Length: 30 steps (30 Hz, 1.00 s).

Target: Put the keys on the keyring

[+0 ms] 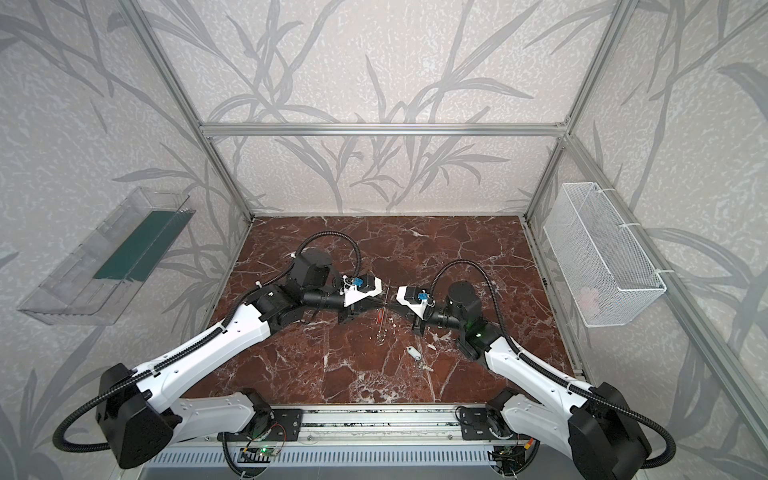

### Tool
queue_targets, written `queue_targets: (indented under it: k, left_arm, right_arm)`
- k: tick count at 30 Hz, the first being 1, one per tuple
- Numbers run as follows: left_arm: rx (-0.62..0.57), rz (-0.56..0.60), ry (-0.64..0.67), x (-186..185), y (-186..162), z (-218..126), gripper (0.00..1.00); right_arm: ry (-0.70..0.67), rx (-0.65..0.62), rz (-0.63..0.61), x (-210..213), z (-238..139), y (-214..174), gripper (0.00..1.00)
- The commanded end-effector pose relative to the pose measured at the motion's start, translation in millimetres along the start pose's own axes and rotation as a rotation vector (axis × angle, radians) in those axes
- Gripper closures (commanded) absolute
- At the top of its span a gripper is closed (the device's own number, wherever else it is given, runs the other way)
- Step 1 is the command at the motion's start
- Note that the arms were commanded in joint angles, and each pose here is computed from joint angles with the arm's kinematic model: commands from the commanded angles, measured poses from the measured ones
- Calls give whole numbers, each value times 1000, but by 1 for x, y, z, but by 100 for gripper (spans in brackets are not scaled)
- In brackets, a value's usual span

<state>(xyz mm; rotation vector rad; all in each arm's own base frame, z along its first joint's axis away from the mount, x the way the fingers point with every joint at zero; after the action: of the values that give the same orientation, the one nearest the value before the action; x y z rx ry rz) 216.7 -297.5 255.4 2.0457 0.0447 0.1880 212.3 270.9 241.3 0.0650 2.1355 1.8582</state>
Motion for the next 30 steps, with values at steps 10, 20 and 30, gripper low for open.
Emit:
queue_targets:
  k: [10, 20, 30]
  left_arm:
    - [112, -19, -17, 3, 3, -4, 100]
    - [268, -102, -33, 12, 2, -6, 100]
    - [317, -75, -37, 7, 10, -2, 100]
  right_arm:
    - [-205, 67, -53, -28, -12, 10, 58]
    - [-170, 174, -214, -17, -23, 10, 68]
    - [-91, 119, -194, -10, -10, 21, 72]
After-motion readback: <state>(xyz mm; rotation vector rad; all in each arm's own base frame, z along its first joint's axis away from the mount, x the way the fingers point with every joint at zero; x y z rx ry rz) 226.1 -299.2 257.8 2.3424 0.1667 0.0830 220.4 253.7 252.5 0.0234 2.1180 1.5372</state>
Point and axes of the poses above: each gripper's point midway between its finger pads, its own z axis out along the fingers, its own x axis along the line the jaws close on, y = z × x, the point moved 1 cm from there along -z, back along the fingers, and after that the axes turned 3 degrees about -z, right-handed, at the moved point
